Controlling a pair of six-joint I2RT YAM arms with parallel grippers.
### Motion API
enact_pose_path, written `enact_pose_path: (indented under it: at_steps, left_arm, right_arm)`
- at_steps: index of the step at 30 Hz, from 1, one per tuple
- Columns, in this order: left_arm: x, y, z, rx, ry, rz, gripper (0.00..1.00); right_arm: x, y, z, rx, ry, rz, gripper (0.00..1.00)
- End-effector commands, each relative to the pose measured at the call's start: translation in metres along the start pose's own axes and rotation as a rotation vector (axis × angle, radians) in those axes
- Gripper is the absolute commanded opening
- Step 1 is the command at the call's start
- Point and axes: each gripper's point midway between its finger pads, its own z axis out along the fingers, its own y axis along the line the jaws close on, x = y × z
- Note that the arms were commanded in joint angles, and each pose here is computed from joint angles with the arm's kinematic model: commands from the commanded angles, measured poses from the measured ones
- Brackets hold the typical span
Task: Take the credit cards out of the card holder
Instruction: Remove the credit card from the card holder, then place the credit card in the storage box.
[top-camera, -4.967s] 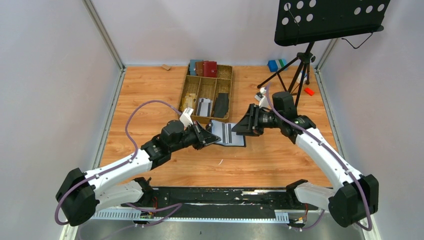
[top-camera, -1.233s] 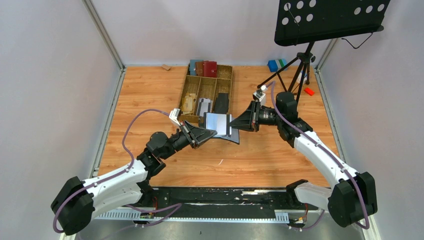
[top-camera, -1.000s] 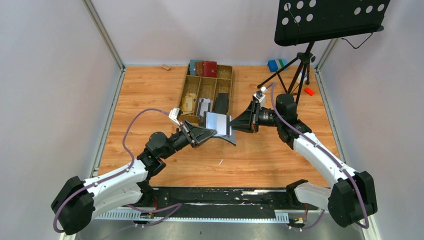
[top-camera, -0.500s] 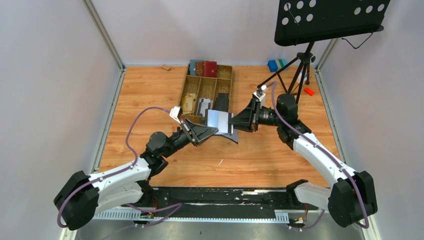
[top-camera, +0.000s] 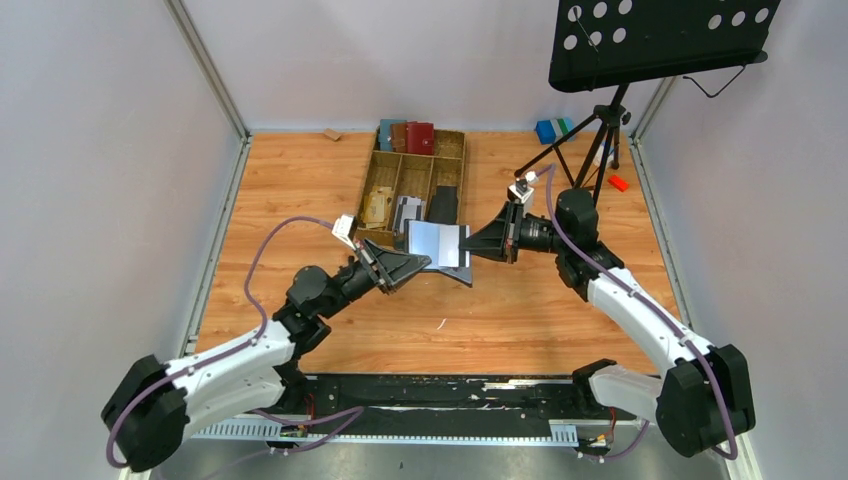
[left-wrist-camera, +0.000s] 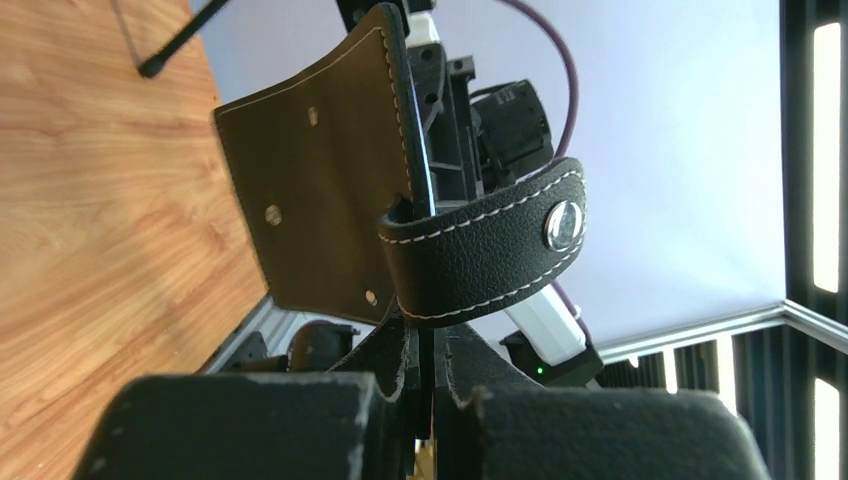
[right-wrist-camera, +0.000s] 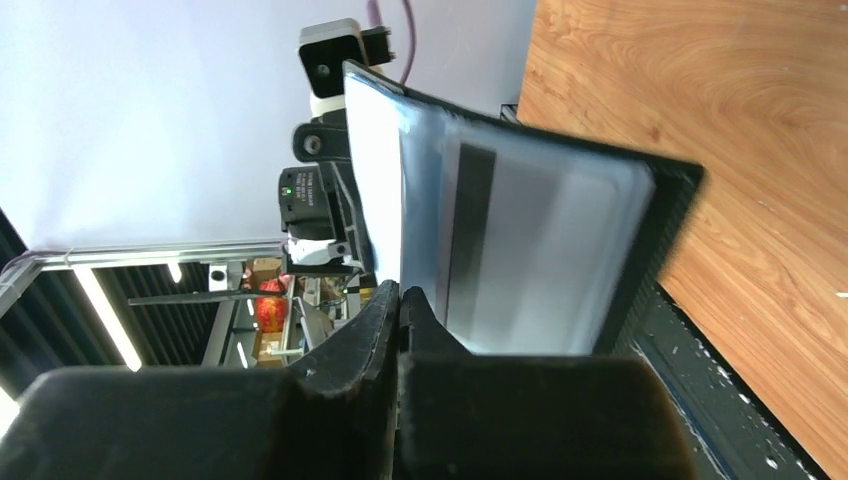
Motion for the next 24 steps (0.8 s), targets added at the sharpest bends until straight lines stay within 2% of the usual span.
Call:
enact_pose_path:
  at_steps: [1, 7, 17, 24]
  left_arm:
    - [-0.028, -0.005, -0.019, -0.065, -0.128, 0.073, 0.0]
    - [-0.061, 0.053, -0.078, -0.519, -0.235, 0.164, 0.0]
    - [-0.058, 0.079, -0.136, -0.799, -0.209, 0.232, 0.0]
    - [-0.057, 0.075, -0.138, -0.796, -0.172, 0.294, 0.0]
  right_arm:
    - [-0.001, -0.013, -0.01, 0.059, -0.026, -0.029, 0.0]
    - [-0.017, -0.031, -0.013, 0.161, -0.051, -0.08, 0.0]
    - [-0.067, -0.047, 0.033, 0.263, -0.035, -0.173, 0.0]
    - [-0.114, -0.061, 0.084, 0.348, -0.036, -0.241, 0.0]
